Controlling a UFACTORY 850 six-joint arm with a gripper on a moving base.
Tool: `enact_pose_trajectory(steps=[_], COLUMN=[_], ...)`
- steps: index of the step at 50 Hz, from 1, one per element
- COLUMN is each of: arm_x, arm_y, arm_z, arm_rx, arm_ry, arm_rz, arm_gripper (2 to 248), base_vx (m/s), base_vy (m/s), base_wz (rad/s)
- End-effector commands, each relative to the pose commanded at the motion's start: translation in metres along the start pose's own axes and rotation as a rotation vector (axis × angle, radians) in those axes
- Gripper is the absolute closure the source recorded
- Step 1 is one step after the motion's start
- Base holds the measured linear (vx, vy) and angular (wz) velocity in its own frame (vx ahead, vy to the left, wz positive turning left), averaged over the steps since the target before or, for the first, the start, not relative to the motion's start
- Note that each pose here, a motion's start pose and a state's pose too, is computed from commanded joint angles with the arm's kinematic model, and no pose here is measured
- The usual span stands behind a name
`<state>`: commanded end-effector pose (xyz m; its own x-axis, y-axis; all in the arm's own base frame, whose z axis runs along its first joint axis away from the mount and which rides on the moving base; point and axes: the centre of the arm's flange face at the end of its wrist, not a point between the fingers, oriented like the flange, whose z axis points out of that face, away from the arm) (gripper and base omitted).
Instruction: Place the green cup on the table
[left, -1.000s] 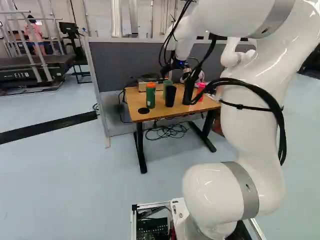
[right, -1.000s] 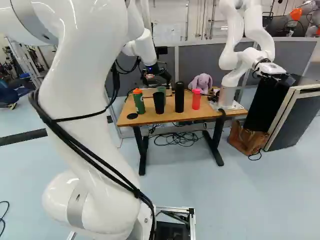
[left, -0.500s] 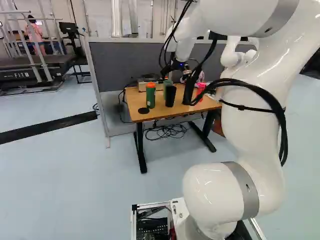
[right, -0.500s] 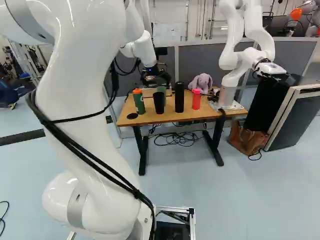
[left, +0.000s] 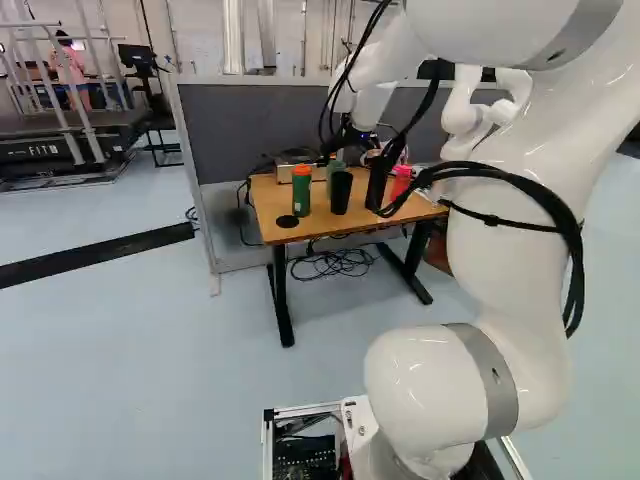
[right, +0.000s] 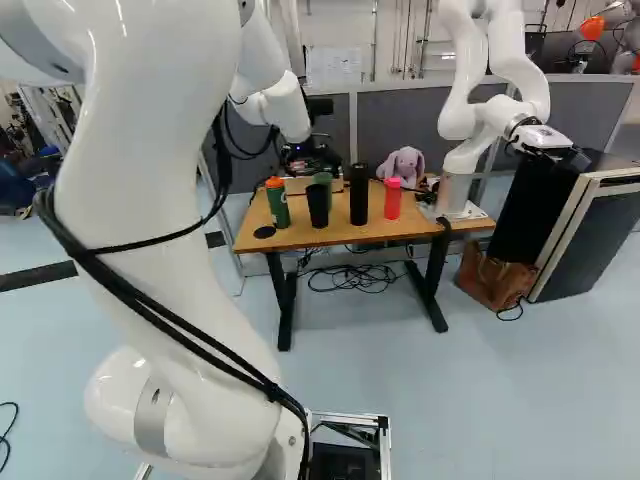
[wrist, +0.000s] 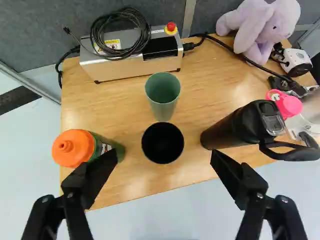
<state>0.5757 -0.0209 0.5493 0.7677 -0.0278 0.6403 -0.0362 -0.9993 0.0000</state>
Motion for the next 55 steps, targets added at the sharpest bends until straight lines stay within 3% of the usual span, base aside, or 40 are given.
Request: enact_pose_trajectory(steps=[29,55], arm_x=[-0.062,-0.147], arm_y=[-0.004,-0.008], arm_z=[-0.003,-0.013], arm_rx=[0.005,0.012], arm_ry=[0.11,0.248], arm_rz=[-0.005,-0.011], arm_gripper=[3,3], base_vx=[0.0,0.0], base_vy=[0.0,0.0], base_wz=[0.0,0.0])
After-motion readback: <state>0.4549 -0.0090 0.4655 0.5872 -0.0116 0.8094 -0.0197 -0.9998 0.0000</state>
